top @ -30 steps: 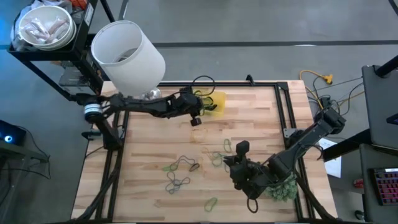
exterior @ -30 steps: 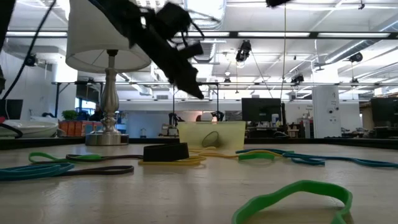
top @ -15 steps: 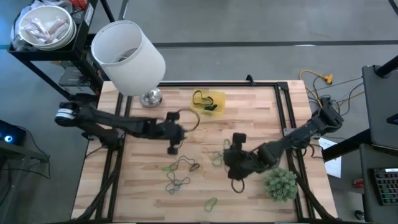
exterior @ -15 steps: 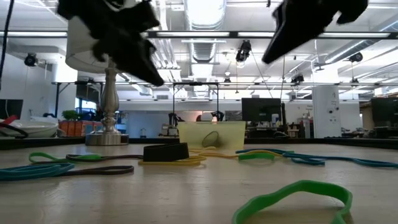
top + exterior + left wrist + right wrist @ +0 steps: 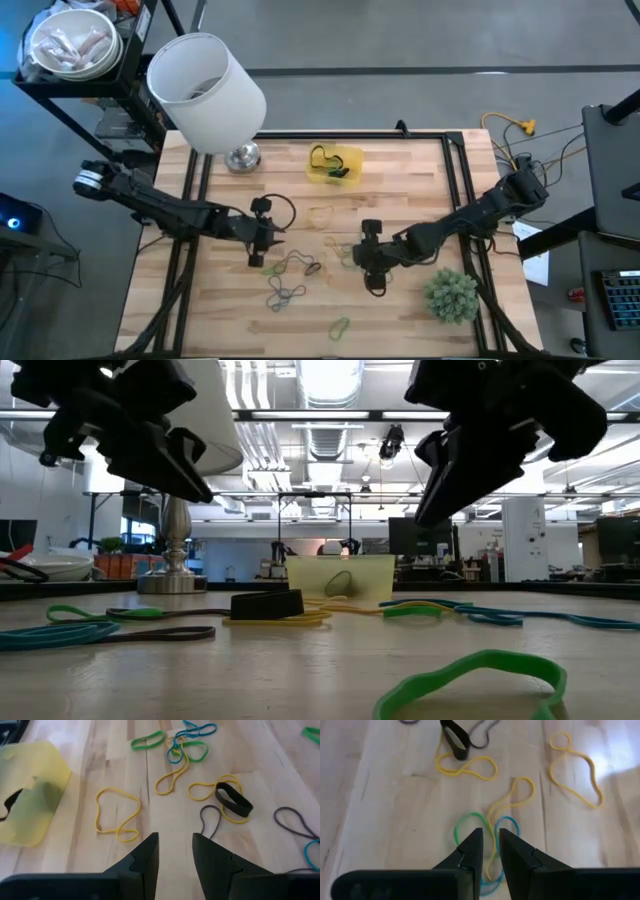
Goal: Pick and place rubber bands into bin
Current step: Put the green rubber band into the yellow bin
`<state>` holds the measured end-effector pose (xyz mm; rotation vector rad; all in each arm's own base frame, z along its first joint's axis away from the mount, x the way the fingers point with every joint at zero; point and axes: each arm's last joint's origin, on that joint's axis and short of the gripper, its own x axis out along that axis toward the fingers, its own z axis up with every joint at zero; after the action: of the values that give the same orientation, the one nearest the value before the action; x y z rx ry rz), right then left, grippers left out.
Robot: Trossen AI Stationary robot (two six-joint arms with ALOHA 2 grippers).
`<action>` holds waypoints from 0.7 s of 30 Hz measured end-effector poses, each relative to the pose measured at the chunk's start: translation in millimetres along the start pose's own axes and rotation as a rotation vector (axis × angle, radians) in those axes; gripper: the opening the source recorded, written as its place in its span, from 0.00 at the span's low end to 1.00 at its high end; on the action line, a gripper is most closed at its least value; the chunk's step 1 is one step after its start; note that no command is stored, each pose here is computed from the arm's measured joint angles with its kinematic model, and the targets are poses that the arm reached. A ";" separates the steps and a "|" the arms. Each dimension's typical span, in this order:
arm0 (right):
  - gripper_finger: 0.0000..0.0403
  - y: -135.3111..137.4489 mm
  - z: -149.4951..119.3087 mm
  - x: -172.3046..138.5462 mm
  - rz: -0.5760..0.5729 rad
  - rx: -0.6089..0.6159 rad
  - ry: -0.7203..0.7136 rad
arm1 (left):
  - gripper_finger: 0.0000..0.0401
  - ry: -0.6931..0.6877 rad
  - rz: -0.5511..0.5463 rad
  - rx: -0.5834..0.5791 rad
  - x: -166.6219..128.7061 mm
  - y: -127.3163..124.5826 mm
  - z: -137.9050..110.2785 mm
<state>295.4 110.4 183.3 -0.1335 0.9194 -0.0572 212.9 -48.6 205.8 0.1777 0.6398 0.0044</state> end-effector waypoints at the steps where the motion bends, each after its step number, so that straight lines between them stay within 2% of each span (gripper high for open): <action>1: 0.14 0.1 -1.8 1.3 0.004 0.000 -0.005 | 0.26 -0.001 0.000 -0.007 -0.5 0.1 -0.4; 3: 0.14 1.5 -2.2 5.2 0.013 -0.001 -0.030 | 0.26 -0.002 0.000 -0.010 -1.4 0.3 -0.9; 13: 0.14 6.2 -8.0 30.9 0.068 -0.010 0.015 | 0.26 -0.002 -0.005 -0.024 -1.3 -1.0 -1.1; 21: 0.17 1.9 -8.1 37.8 0.085 0.043 0.026 | 0.26 0.012 -0.007 -0.018 1.0 -2.4 -3.0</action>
<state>311.9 107.5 148.3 -0.0539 0.9480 -0.0004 211.8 -50.4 202.4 0.1578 0.6519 0.0042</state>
